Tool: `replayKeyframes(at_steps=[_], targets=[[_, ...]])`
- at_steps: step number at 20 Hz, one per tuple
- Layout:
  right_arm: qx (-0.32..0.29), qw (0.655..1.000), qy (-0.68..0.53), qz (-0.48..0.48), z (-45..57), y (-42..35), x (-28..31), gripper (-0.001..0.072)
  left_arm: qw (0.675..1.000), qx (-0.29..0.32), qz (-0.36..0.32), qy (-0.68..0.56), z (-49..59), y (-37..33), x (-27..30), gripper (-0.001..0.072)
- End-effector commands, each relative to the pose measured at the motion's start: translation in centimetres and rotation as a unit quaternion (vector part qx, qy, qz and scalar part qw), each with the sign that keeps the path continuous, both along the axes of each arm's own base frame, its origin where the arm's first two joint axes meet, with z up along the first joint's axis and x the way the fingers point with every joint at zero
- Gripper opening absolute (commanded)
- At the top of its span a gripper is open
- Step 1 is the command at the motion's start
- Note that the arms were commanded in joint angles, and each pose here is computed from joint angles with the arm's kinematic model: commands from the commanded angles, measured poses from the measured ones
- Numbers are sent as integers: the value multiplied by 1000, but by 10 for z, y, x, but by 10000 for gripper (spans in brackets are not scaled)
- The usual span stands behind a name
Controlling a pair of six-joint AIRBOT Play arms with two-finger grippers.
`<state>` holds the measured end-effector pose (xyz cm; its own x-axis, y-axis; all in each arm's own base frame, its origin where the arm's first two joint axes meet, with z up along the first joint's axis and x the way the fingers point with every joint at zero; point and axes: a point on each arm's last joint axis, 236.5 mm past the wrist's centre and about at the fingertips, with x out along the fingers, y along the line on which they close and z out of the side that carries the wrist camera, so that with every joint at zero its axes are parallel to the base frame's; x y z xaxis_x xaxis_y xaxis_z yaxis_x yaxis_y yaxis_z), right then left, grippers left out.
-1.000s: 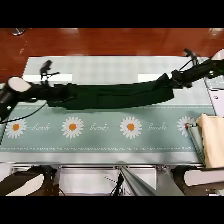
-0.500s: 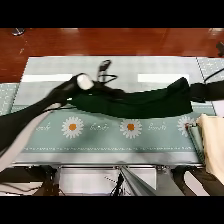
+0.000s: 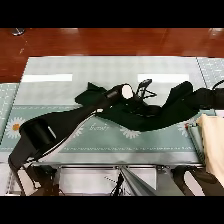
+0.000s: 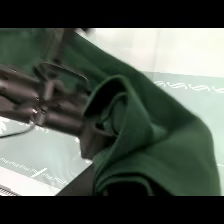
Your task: Fold the shirts.
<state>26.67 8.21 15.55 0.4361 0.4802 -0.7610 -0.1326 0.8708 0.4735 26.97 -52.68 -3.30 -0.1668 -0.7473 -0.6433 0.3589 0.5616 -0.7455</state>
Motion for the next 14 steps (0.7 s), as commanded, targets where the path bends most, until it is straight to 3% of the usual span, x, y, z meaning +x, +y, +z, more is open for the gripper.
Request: replayKeyframes(at_steps=[1, 6, 11, 14], targets=[[11, 1000, -7, -2, 5, 4, 1, 34, 999, -2, -21, 29, 6, 19, 8, 22], [54, 998, -33, 2, 17, 17, 20, 34, 997, 15, 30, 66, 59, 169, 95, 22], [120, 990, -38, 70, 10, 85, 59, 34, 973, 192, 125, -41, 106, 368, 115, 22], [112, 984, -36, 137, -4, 155, 87, 34, 943, 213, 227, -117, 154, 441, 97, 22]])
